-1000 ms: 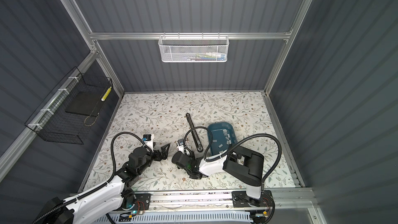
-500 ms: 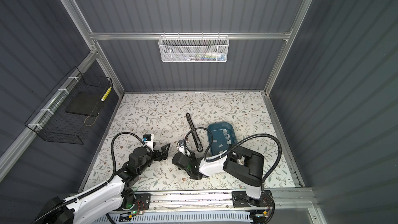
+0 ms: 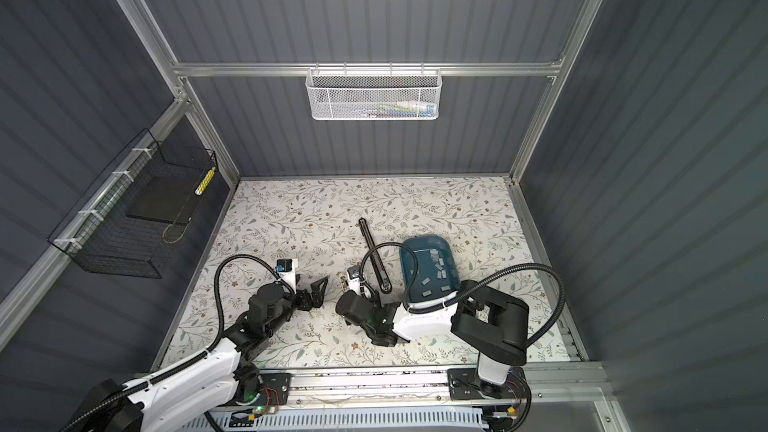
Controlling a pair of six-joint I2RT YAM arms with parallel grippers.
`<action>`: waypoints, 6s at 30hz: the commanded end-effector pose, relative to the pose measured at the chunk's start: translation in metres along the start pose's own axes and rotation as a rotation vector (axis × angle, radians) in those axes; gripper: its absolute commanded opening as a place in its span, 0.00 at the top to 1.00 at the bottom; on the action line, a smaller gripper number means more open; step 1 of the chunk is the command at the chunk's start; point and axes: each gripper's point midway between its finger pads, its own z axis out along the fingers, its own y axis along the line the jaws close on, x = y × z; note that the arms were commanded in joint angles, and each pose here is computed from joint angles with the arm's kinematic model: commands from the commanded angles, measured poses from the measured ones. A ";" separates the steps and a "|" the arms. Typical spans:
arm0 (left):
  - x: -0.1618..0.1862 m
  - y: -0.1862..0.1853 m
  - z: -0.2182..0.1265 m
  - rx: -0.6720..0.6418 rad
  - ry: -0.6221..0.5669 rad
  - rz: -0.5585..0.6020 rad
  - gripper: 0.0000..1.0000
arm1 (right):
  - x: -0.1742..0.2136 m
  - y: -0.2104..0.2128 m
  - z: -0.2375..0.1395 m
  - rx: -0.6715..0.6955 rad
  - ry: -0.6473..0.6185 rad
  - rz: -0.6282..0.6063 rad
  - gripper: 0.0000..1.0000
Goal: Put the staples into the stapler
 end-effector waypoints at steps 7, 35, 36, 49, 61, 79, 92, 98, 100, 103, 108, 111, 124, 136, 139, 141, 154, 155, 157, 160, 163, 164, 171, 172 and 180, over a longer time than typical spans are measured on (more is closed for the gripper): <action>-0.002 -0.004 0.000 0.019 -0.009 -0.017 0.00 | 0.019 -0.009 0.021 0.080 0.059 -0.036 0.70; -0.001 -0.005 0.001 0.025 -0.002 -0.015 0.00 | 0.033 0.012 0.008 -0.151 0.027 -0.094 0.43; -0.001 -0.005 0.001 0.027 -0.002 -0.014 0.00 | 0.036 0.011 0.010 -0.143 0.035 -0.097 0.43; 0.000 -0.007 0.002 0.037 0.005 -0.013 0.03 | 0.058 -0.008 0.022 -0.051 0.071 -0.151 0.60; 0.013 -0.011 0.021 0.038 0.093 -0.047 0.01 | 0.068 -0.018 0.015 -0.031 0.088 -0.211 0.64; 0.021 -0.005 0.044 -0.029 0.153 -0.031 0.00 | 0.074 -0.013 0.015 -0.066 0.082 -0.224 0.75; 0.024 -0.027 0.060 0.083 0.186 -0.008 0.00 | 0.073 -0.010 0.015 -0.077 0.077 -0.210 0.77; 0.024 -0.041 0.056 0.178 0.169 0.021 0.00 | 0.067 -0.007 0.014 -0.077 0.064 -0.208 0.77; 0.028 -0.046 0.057 0.207 0.190 0.036 0.00 | 0.066 -0.007 0.014 -0.075 0.060 -0.203 0.77; 0.032 -0.051 0.054 0.246 0.192 0.043 0.00 | 0.065 -0.006 0.014 -0.082 0.053 -0.194 0.77; 0.032 -0.046 0.045 0.235 0.168 0.050 0.00 | 0.065 -0.006 0.014 -0.083 0.053 -0.188 0.77; 0.033 -0.044 0.043 0.228 0.164 0.052 0.00 | 0.061 -0.004 0.011 -0.088 0.045 -0.184 0.76; 0.034 -0.046 0.040 0.247 0.158 0.065 0.00 | 0.005 -0.004 -0.034 -0.125 -0.077 -0.119 0.49; 0.037 -0.052 0.039 0.288 0.167 0.067 0.02 | -0.028 -0.003 -0.042 -0.068 -0.112 -0.052 0.68; 0.039 -0.053 0.040 0.292 0.172 0.070 0.05 | -0.025 -0.004 -0.035 -0.057 -0.098 -0.046 0.70; 0.040 -0.053 0.041 0.294 0.175 0.072 0.08 | -0.022 -0.004 -0.028 -0.053 -0.070 -0.042 0.70; 0.045 -0.056 0.038 0.324 0.184 0.069 0.20 | 0.002 -0.012 -0.003 -0.026 0.021 -0.017 0.72; 0.045 -0.057 0.037 0.327 0.185 0.068 0.20 | 0.003 -0.012 -0.003 -0.025 0.022 -0.016 0.72; 0.045 -0.056 0.036 0.326 0.184 0.066 0.21 | 0.005 -0.013 -0.002 -0.023 0.026 -0.013 0.72; 0.046 -0.057 0.035 0.335 0.187 0.061 0.21 | 0.008 -0.016 -0.002 -0.020 0.031 -0.005 0.72; 0.048 -0.058 0.033 0.345 0.191 0.056 0.22 | 0.012 -0.017 -0.003 -0.024 0.034 0.003 0.71; 0.050 -0.058 0.032 0.349 0.194 0.053 0.23 | 0.013 -0.017 -0.003 -0.031 0.036 0.005 0.71; 0.056 -0.060 0.030 0.370 0.211 0.038 0.25 | 0.022 -0.016 -0.002 -0.053 0.055 0.022 0.70; 0.059 -0.060 0.030 0.375 0.219 0.036 0.25 | 0.024 -0.016 -0.002 -0.050 0.059 0.022 0.70; 0.068 -0.067 0.029 0.423 0.245 0.014 0.32 | 0.032 -0.020 -0.001 -0.040 0.085 0.035 0.67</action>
